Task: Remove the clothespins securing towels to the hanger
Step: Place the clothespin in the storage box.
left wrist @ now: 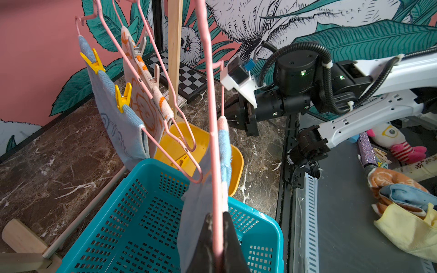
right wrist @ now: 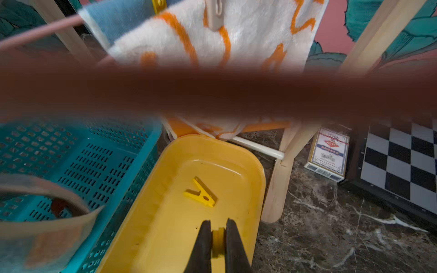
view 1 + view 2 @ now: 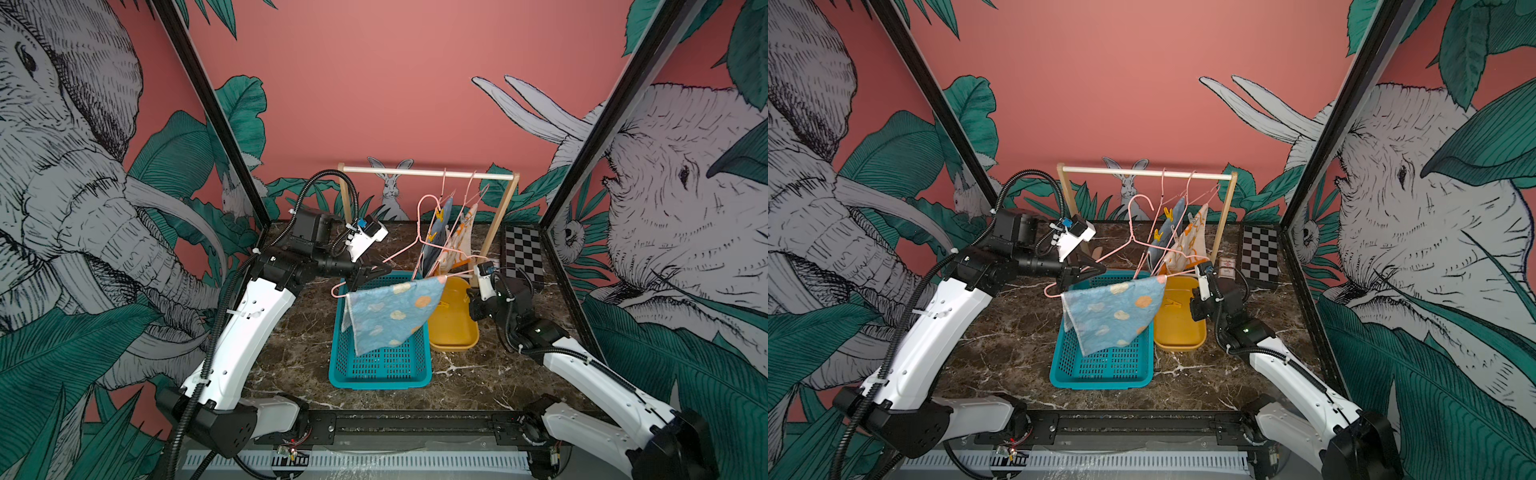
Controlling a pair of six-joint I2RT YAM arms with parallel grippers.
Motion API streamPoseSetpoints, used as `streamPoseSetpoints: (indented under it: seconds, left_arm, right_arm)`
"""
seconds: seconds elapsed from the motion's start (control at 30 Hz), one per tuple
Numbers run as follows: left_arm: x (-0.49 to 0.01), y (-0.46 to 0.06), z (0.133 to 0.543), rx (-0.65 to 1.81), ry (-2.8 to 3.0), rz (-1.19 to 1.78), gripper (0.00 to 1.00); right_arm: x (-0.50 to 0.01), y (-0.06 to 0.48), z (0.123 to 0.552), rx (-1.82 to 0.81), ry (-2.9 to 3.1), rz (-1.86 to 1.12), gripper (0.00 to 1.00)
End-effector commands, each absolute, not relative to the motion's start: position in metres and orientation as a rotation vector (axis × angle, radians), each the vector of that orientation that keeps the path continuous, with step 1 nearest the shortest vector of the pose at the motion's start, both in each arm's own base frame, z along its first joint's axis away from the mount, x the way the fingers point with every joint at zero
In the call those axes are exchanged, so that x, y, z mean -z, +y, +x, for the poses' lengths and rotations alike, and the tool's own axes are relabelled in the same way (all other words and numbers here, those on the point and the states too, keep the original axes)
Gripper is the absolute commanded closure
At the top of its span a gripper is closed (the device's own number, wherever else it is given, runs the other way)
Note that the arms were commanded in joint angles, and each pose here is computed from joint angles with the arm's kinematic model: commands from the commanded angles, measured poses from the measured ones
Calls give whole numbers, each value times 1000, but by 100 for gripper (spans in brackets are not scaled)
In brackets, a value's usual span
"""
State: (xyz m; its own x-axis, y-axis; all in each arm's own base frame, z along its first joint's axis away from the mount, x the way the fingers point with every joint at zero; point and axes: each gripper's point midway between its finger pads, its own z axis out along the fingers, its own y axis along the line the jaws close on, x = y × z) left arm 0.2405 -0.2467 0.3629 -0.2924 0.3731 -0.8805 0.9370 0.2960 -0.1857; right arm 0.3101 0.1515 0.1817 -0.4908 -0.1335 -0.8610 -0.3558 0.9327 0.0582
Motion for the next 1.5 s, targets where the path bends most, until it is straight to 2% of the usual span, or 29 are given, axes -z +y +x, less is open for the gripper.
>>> streamPoseSetpoints:
  seconds: [0.0, 0.1, 0.33, 0.63, 0.8, 0.9, 1.07, 1.23, 1.47]
  left_arm:
    - [-384, -245, 230, 952, 1743, 1190, 100]
    - [-383, -245, 230, 954, 1746, 1189, 100]
    - [-386, -246, 228, 969, 1733, 1190, 100]
    - [-389, -248, 228, 983, 1722, 1188, 100]
    - [-390, -248, 228, 988, 1717, 1185, 100]
    - [-390, -249, 229, 996, 1716, 1181, 100]
    - [-394, -250, 233, 1000, 1715, 1148, 100]
    - [-400, -253, 229, 1048, 1688, 1154, 100]
    - [-413, -256, 220, 1111, 1629, 1163, 100]
  right_arm:
    - [-186, 155, 318, -319, 2046, -295, 95]
    - [-175, 157, 319, -318, 2073, -299, 92]
    - [-174, 159, 319, -332, 2074, -306, 77]
    - [-188, 162, 313, -365, 2037, -338, 70]
    - [-193, 166, 309, -390, 2026, -368, 61]
    - [-197, 170, 306, -410, 2014, -400, 60]
    - [-227, 198, 284, -605, 1876, -559, 58]
    - [-258, 218, 263, -762, 1724, -665, 50]
    - [-272, 232, 265, -845, 1666, -695, 45]
